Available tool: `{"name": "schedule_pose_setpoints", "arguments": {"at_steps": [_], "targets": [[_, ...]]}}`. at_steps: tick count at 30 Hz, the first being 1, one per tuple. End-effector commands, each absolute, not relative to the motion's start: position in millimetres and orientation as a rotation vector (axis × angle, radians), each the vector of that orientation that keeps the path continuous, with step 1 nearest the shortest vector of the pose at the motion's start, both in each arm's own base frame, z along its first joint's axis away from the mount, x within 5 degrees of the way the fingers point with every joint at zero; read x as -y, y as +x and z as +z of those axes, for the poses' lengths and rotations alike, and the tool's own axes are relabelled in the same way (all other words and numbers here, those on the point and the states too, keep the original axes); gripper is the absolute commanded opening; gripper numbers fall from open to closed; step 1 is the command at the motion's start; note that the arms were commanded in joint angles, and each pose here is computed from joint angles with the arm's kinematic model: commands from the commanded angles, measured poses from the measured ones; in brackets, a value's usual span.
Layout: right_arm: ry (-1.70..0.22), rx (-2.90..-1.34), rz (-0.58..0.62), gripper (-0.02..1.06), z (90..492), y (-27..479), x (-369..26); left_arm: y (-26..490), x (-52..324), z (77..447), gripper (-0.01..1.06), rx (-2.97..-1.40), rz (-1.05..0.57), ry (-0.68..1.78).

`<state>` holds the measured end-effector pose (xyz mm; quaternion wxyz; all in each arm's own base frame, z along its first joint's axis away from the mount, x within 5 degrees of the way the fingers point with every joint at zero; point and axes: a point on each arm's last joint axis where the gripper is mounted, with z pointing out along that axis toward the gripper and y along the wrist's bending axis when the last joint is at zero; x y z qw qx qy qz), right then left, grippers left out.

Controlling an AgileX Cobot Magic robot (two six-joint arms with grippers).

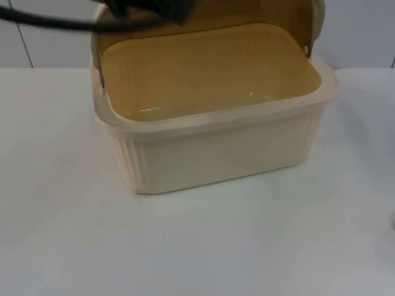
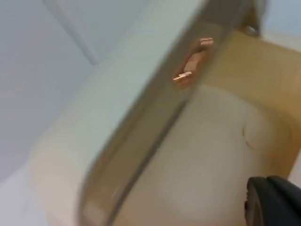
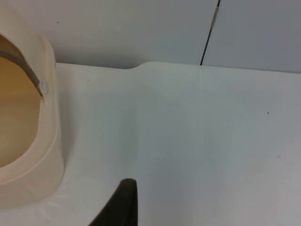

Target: Open the box lid with the left hand, place the block into the box with the right hand, then close the box lid with the left hand.

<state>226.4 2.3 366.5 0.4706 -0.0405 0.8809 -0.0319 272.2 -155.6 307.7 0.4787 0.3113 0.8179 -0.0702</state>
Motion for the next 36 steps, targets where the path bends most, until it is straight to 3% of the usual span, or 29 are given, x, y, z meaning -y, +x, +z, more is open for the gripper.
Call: {"name": "schedule_pose_setpoints", "arguments": {"at_steps": [1, 9, 12, 16, 20, 26, 36], "targets": [[-0.094, -2.148, -0.083, 1.05, 369.5, 226.3, -1.0, 266.6, 116.0, 330.5, 0.00, -1.983, -0.266, 0.457], [-0.088, -2.149, -0.075, 1.05, 369.4, 226.3, -1.4, 260.2, 35.8, 355.3, 0.00, -1.970, -0.207, 0.057], [-0.077, -2.149, -0.070, 1.05, 369.4, 226.3, -1.4, 255.6, 14.7, 348.2, 0.00, -2.079, -0.147, 0.006], [-0.075, -2.143, -0.068, 1.05, 369.9, 226.6, -1.4, 252.9, 10.4, 335.4, 0.00, -2.209, -0.047, 0.096], [-0.075, -2.143, -0.068, 1.05, 369.9, 226.6, -1.4, 253.5, 11.4, 335.4, 0.00, -2.228, -0.065, 0.087], [-0.075, -2.142, -0.068, 1.05, 369.9, 226.6, -1.4, 266.9, 12.5, 340.5, 0.00, -2.378, -0.054, 0.138], [-0.075, -2.149, -0.068, 1.05, 369.5, 226.3, -1.4, 281.5, 36.6, 351.0, 0.00, -2.272, -0.091, 0.223]]}}
